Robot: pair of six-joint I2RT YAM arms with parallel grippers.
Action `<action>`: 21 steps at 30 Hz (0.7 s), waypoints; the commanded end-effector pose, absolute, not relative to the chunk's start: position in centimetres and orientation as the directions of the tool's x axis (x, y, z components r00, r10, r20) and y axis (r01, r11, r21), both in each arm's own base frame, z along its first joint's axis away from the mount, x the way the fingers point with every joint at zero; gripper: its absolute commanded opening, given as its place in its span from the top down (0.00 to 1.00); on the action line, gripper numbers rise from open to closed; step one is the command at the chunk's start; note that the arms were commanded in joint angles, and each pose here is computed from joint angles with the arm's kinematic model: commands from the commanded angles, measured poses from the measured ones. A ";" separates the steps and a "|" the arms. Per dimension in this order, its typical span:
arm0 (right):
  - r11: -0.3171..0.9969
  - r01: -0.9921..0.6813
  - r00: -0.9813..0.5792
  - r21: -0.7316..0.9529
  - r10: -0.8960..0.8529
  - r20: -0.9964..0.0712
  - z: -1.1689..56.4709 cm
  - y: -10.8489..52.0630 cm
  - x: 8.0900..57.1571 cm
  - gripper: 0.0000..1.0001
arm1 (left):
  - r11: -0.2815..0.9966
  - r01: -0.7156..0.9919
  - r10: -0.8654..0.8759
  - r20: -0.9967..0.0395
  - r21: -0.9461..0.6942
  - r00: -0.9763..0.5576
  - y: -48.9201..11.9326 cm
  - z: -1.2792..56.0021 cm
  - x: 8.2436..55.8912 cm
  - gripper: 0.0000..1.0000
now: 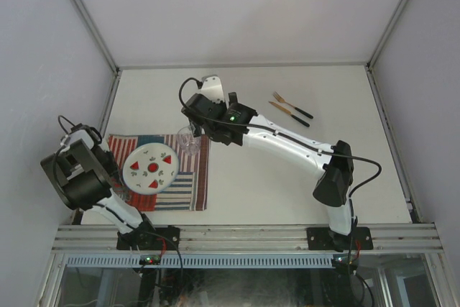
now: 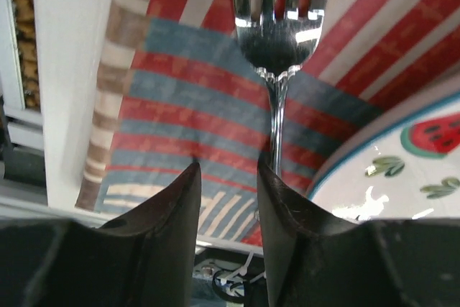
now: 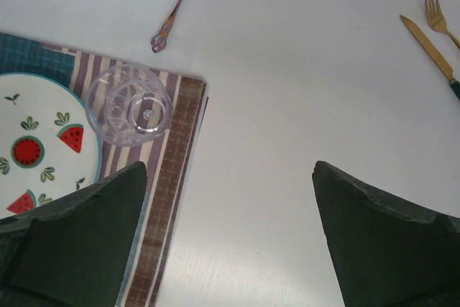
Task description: Set the dinner table for one person
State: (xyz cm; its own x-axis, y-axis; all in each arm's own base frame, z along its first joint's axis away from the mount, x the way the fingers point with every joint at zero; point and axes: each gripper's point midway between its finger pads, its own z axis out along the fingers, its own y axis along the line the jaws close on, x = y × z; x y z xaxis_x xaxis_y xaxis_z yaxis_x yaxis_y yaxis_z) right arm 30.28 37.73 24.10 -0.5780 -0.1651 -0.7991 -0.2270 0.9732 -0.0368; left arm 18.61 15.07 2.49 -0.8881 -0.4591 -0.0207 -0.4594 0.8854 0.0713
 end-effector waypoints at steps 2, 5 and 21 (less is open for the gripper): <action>0.974 -0.227 -0.556 -0.018 -0.145 -0.818 25.8 37.1 30.1 0.02 | 0.870 -0.489 -0.483 -0.093 0.067 -0.871 16.0 1.9 21.0 0.60; 0.970 -0.242 -0.559 -0.007 -0.146 -0.816 25.5 37.7 30.6 0.02 | 0.860 -0.507 -0.498 -0.127 0.055 -0.858 15.7 2.0 21.6 0.62; 0.958 -0.285 -0.567 -0.018 -0.183 -0.803 24.6 38.9 32.0 0.02 | 0.827 -0.561 -0.552 -0.237 -0.035 -0.799 14.1 4.4 24.3 0.62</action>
